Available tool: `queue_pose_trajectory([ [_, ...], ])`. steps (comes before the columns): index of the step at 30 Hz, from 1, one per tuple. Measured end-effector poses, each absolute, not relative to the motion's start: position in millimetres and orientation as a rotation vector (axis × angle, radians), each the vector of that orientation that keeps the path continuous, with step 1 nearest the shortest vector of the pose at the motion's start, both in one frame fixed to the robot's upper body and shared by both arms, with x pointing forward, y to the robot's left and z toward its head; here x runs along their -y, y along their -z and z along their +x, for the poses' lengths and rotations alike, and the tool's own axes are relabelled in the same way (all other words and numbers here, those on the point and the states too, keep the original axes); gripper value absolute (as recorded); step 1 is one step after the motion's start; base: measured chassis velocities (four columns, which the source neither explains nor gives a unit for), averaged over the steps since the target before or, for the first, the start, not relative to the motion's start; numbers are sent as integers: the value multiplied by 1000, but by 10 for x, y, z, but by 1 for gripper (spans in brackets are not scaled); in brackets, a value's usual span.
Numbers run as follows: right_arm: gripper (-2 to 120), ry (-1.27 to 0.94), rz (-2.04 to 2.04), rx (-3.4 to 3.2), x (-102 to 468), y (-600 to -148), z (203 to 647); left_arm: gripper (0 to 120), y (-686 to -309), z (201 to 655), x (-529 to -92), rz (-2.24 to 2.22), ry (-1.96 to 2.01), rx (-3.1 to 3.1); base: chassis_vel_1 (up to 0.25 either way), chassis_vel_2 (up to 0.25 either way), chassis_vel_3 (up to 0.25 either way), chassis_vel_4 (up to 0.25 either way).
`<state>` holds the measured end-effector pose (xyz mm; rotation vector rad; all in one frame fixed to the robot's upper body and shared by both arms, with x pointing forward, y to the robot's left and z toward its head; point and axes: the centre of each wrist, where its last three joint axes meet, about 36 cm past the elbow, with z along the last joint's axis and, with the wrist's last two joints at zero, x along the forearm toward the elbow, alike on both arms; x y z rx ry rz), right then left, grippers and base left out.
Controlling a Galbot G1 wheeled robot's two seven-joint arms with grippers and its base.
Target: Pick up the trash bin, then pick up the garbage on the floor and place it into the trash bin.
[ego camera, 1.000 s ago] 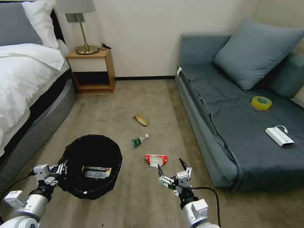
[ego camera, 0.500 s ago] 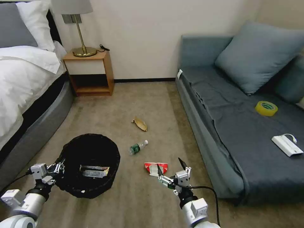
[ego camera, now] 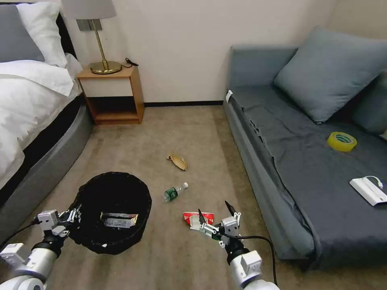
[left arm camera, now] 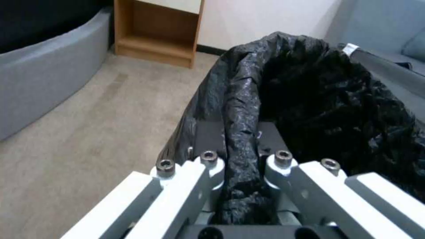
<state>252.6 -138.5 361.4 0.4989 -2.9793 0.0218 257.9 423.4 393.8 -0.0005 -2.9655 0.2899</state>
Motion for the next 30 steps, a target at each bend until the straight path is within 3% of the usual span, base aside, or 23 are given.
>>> queue_pose_trajectory([
  [14,100,-49,604,2951,1383,-3276,2523,6,-3892,2557,-4238,6,-296,2963,-213,200,197,-199],
  [26,100,-213,854,2594,1509,-2899,2727,6,-3874,2546,-4203,-9,-298,2970,-11,19,6,-20],
  [30,100,-246,902,2446,1695,-2887,3127,6,-3853,2615,-4266,-13,-290,2972,0,0,0,0],
])
